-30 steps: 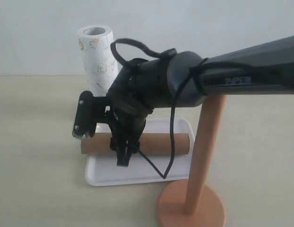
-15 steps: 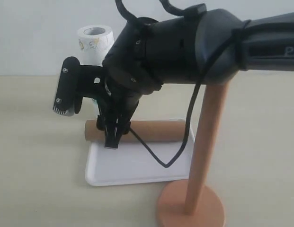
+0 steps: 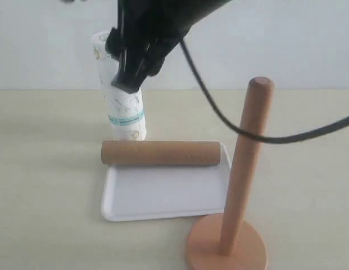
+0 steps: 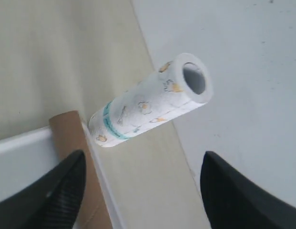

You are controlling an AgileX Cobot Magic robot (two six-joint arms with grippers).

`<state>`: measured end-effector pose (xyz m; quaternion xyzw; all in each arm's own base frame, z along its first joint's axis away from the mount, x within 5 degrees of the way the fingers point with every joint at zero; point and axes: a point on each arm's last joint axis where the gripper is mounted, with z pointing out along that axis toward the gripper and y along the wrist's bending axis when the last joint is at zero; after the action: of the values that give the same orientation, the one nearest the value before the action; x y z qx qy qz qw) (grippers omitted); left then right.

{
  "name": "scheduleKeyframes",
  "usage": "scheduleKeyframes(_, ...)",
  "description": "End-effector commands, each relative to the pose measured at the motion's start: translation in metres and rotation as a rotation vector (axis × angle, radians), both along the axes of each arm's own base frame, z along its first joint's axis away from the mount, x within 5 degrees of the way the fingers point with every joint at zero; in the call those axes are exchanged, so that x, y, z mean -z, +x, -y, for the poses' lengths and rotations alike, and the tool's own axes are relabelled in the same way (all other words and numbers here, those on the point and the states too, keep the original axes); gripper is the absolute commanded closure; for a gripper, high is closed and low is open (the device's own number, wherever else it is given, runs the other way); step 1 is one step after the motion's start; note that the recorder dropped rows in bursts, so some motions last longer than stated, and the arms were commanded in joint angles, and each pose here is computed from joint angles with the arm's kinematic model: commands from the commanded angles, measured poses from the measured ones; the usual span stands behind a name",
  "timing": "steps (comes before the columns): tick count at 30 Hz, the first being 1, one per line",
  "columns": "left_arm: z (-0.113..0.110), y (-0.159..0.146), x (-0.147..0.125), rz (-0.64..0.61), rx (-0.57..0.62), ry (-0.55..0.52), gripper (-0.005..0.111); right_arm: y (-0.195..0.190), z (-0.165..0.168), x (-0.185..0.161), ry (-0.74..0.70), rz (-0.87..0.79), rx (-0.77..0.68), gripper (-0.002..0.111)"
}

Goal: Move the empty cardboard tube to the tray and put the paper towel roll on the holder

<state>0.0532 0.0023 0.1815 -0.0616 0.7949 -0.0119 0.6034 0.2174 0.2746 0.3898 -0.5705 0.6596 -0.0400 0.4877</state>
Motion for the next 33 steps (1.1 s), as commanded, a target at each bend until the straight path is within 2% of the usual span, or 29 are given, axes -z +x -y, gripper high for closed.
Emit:
scheduleKeyframes(1, 0.000, 0.000, 0.001, 0.003, -0.002, 0.003, 0.103, -0.025, 0.040, -0.049, 0.157, 0.026, 0.059, 0.049)
scheduleKeyframes(5, 0.000, 0.000, 0.001, 0.003, -0.002, 0.003, 0.103, -0.049, 0.080, -0.080, 0.256, 0.032, 0.120, 0.095)
scheduleKeyframes(6, 0.000, 0.000, 0.001, 0.003, -0.002, 0.003, 0.103, -0.054, 0.089, -0.086, 0.274, 0.032, 0.134, 0.104)
scheduleKeyframes(7, 0.000, 0.000, 0.001, 0.003, -0.002, 0.003, 0.103, -0.058, 0.096, -0.089, 0.292, 0.022, 0.151, 0.108)
scheduleKeyframes(14, 0.000, 0.000, 0.001, 0.003, -0.002, 0.003, 0.103, -0.092, 0.153, -0.112, 0.486, -0.069, 0.297, 0.108)
scheduleKeyframes(19, 0.000, 0.000, 0.001, 0.003, -0.002, 0.003, 0.103, -0.110, 0.181, -0.121, 0.617, -0.123, 0.352, 0.108)
scheduleKeyframes(28, 0.000, 0.000, 0.001, 0.003, -0.002, 0.003, 0.103, -0.127, 0.208, -0.130, 0.712, -0.113, 0.353, 0.108)
scheduleKeyframes(33, 0.000, 0.000, 0.001, 0.003, -0.002, 0.003, 0.103, -0.129, 0.210, -0.131, 0.719, -0.110, 0.352, 0.108)
